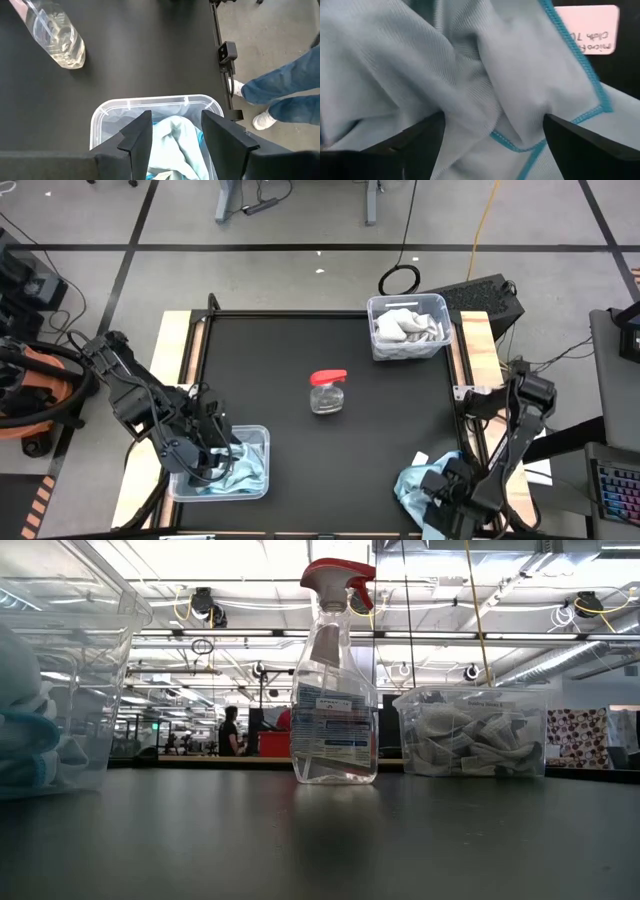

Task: Sort microfiber towel by color & place in baskets
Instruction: Put the blue towel on the bottom transparent bin

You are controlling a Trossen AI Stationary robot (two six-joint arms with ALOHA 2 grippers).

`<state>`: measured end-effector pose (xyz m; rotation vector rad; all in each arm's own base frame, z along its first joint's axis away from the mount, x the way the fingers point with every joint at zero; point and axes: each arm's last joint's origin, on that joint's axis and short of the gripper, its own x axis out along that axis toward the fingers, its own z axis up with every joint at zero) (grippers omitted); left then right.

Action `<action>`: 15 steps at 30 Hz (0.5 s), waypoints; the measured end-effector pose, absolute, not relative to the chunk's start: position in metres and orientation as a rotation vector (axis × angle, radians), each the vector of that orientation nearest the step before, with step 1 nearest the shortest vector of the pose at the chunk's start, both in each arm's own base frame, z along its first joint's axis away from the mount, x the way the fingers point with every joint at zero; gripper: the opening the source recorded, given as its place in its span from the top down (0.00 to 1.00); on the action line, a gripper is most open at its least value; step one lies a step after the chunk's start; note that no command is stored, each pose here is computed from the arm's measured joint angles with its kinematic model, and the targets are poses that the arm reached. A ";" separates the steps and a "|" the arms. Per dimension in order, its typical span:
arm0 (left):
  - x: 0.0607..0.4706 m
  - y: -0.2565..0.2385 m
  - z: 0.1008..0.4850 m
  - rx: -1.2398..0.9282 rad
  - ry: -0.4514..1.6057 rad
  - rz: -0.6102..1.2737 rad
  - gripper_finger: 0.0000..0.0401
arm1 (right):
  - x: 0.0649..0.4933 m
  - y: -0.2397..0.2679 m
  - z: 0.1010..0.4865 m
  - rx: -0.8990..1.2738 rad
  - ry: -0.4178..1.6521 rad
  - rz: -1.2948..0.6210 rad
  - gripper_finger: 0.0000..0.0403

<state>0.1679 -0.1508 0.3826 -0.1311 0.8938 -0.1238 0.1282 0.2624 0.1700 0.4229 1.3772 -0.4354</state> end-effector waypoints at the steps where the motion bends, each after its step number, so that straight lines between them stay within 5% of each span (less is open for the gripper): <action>1: 0.168 -0.151 0.383 -0.132 0.894 -0.124 0.56 | 0.129 0.264 0.166 0.422 1.369 -0.446 0.19; 8: 0.168 -0.151 0.383 -0.133 0.895 -0.126 0.56 | 0.135 0.279 0.141 0.456 1.351 -0.439 0.31; 15: 0.168 -0.151 0.383 -0.135 0.893 -0.128 0.56 | 0.140 0.287 0.132 0.511 1.330 -0.413 0.65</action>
